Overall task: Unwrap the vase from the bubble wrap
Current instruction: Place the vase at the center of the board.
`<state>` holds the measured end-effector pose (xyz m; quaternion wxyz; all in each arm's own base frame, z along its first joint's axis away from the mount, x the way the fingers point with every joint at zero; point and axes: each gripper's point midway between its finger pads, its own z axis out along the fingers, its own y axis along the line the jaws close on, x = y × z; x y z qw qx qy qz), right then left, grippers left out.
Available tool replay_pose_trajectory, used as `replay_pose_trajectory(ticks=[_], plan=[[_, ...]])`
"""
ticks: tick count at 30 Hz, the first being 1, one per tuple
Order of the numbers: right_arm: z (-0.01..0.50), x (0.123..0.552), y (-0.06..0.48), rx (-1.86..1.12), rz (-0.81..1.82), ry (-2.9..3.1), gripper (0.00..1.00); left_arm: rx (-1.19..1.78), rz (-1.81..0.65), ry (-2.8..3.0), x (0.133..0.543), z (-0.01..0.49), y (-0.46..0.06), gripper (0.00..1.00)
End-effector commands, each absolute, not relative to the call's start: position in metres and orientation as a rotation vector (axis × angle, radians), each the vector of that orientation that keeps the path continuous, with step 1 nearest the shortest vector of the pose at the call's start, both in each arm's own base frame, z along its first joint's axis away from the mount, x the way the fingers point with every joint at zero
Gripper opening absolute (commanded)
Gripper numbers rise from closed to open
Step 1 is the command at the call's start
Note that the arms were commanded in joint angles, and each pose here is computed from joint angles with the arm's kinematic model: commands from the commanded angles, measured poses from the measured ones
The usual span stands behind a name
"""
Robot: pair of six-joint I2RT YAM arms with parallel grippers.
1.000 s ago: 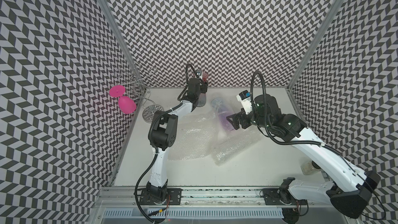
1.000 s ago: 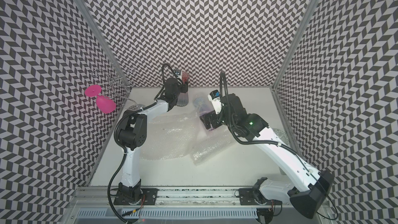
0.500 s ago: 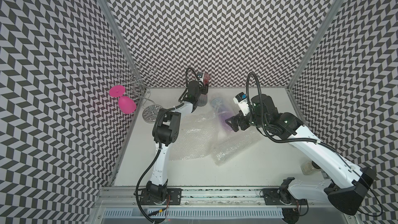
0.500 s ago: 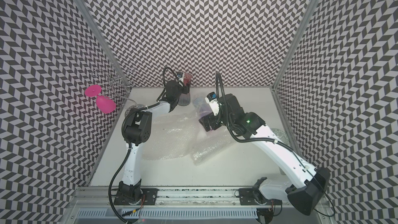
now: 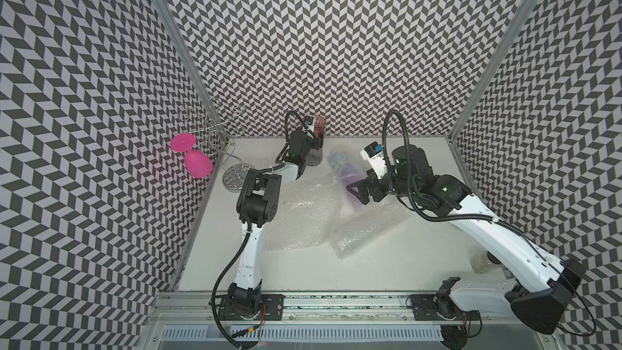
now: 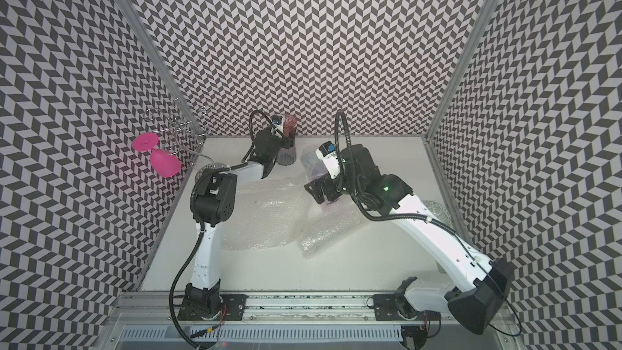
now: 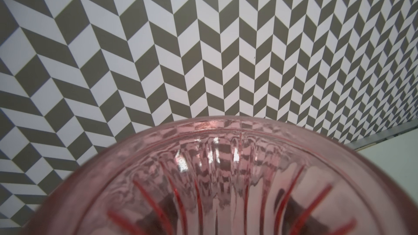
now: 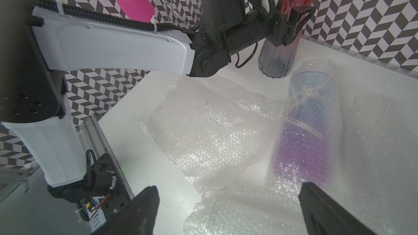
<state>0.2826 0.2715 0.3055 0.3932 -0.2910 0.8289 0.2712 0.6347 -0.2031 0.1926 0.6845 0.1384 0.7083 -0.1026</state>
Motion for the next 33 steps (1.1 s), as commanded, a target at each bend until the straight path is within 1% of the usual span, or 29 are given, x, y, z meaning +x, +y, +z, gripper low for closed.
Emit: replay_pose_trajectory(ticks=[1,4,5,6,13,19,26,33], plan=[[0.332,0.287,0.281,-0.752,0.739,2.002,0.99,0.282,-0.214,1.550,0.627,0.214,-0.197,0.88],[0.336,0.285,0.277,-0.743,0.730,1.991,0.99,0.279,-0.212,1.555,0.623,0.214,-0.198,0.95],[0.336,0.284,0.276,-0.742,0.725,1.990,0.99,0.283,-0.210,1.557,0.622,0.214,-0.199,0.99],[0.338,0.283,0.274,-0.736,0.721,1.986,0.99,0.288,-0.208,1.561,0.621,0.213,-0.201,1.00],[0.347,0.278,0.269,-0.723,0.723,1.959,0.99,0.260,-0.213,1.598,0.610,0.211,-0.199,1.00],[0.358,0.269,0.261,-0.702,0.737,1.919,0.99,0.288,-0.226,1.621,0.598,0.225,-0.202,1.00],[0.349,0.273,0.244,-0.621,0.652,1.979,0.99,0.278,-0.237,1.726,0.601,0.226,-0.201,1.00],[0.359,0.260,0.243,-0.609,0.727,1.934,0.99,0.259,-0.229,1.853,0.576,0.215,-0.189,1.00]])
